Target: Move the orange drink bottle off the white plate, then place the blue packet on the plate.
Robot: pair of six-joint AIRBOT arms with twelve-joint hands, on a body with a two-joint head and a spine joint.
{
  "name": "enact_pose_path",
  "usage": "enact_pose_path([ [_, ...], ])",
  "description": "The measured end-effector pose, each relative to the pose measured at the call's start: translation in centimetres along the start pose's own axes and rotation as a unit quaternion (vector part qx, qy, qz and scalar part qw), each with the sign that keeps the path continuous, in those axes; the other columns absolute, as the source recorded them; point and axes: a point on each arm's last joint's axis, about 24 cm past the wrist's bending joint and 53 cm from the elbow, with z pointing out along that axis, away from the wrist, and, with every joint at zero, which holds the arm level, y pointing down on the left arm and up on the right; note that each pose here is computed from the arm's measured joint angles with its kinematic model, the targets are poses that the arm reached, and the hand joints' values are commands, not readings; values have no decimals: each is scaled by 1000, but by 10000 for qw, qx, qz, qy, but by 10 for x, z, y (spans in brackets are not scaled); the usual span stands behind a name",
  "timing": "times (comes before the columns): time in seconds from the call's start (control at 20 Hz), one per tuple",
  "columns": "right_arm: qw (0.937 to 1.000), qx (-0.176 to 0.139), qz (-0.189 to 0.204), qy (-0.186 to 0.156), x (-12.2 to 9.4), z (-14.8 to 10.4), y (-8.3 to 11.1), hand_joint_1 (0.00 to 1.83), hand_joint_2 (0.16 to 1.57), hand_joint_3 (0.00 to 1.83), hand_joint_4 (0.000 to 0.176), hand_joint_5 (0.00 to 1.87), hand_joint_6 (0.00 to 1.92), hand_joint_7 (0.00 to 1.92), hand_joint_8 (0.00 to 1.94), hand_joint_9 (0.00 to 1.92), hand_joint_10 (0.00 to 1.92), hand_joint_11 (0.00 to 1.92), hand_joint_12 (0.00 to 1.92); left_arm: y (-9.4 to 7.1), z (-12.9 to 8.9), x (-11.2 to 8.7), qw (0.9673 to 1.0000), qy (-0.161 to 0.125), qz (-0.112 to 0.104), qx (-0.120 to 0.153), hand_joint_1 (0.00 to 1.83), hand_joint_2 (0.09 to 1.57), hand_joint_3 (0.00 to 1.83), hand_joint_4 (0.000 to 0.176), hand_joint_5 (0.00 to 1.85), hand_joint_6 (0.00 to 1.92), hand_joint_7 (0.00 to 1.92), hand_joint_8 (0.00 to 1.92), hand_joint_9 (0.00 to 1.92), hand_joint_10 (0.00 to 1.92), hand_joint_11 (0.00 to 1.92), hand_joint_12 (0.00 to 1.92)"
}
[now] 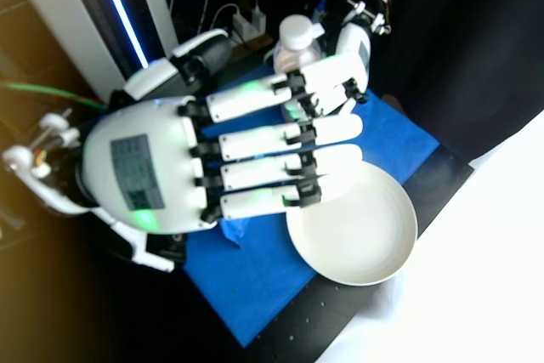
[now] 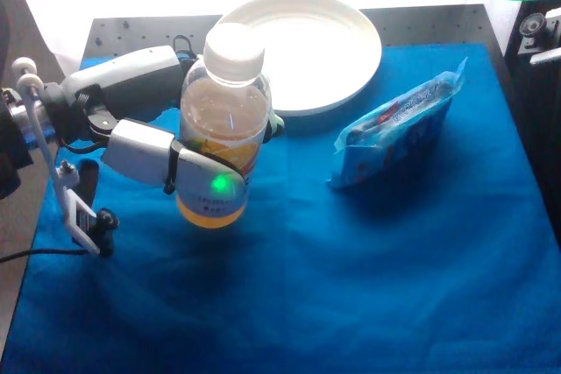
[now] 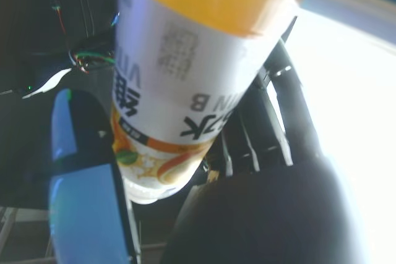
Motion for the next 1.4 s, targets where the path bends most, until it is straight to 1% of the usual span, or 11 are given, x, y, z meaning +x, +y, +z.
enact_pose_path([
  [0.1, 10000, 4, 0, 0, 0, 0, 0, 479, 846, 0, 122, 43, 0, 156, 2, 143, 2, 0, 627, 0, 0, 0, 10000, 1, -21, 2, 924, 1091, 0, 0, 603, 7, 611, 0, 650, 0, 194, 942],
  [0.3, 10000, 1, 3, -10, 0, 0, 0, 489, 846, 0, 129, 49, 2, 148, 0, 132, 2, 0, 597, 4, -4, 5, 10000, 55, -26, -70, 836, 999, 0, 16, 479, 0, 449, 0, 468, 0, 98, 891],
  [0.4, 10000, 1, 4, 0, 0, 0, 0, 465, 823, 0, 151, 58, 2, 170, 4, 147, 5, 0, 618, 4, -8, 3, 9999, 57, -6, -100, 870, 934, 0, 61, 296, 0, 232, 2, 228, 2, 6, 582],
  [0.45, 10000, 3, 3, -2, 0, 0, 0, 468, 843, 7, 148, 47, 0, 173, 3, 143, 2, 0, 630, 4, -10, 1, 9999, 40, 9, -120, 873, 894, 0, 139, 174, 1, 98, 6, 69, 7, 0, 234],
  [0.6, 10000, 3, 2, 0, 0, 0, 0, 480, 842, 0, 145, 49, 1, 159, 1, 142, 0, 0, 680, 0, -14, -6, 9999, -54, -37, -86, 823, 854, 0, 171, 14, 0, 4, 0, 3, 0, 0, 26],
  [0.95, 10000, 1, 2, 0, 0, 0, 0, 501, 826, 0, 165, 38, 1, 149, 0, 119, 0, 0, 783, 2, -24, -14, 9997, -97, 42, -208, 594, 827, 0, 176, 0, 0, 0, 0, 0, 0, 0, 0],
  [1.05, 10000, 2, 6, 9, 1, 0, 0, 543, 822, 0, 151, 23, 0, 103, 2, 73, 3, 0, 660, 1, -30, -20, 9995, -155, 66, -256, 574, 816, 0, 176, 0, 0, 0, 0, 0, 0, 0, 0],
  [1.1, 10000, 7, -7, 48, 3, 0, 0, 567, 806, 0, 124, 4, 1, 89, 1, 83, 12, 0, 629, -1, -34, -24, 9993, -191, 136, -275, 554, 743, 0, 176, 0, 0, 0, 0, 0, 0, 0, 0],
  [1.2, 9998, 53, -56, 158, 8, -1, -1, 548, 766, 0, 122, 7, 1, 112, 4, 85, 8, 0, 595, -1, -41, -29, 9989, -254, 185, -346, 537, 745, 0, 176, 0, 0, 0, 0, 0, 0, 0, 0],
  [1.3, 9990, 218, -161, 358, 18, -2, -8, 662, 699, 0, 70, 56, 5, 92, 7, 22, 7, 0, 294, 1, -51, -35, 9976, -343, 354, -490, 563, 722, 0, 176, 0, 0, 0, 0, 0, 0, 0, 0],
  [1.4, 9960, 549, -345, 615, 29, -4, -25, 717, 649, 4, 21, 118, 5, 140, 2, 78, 0, 0, 362, 2, -61, -45, 9956, -534, 509, -581, 549, 717, 0, 176, 0, 0, 0, 0, 0, 0, 0, 0],
])
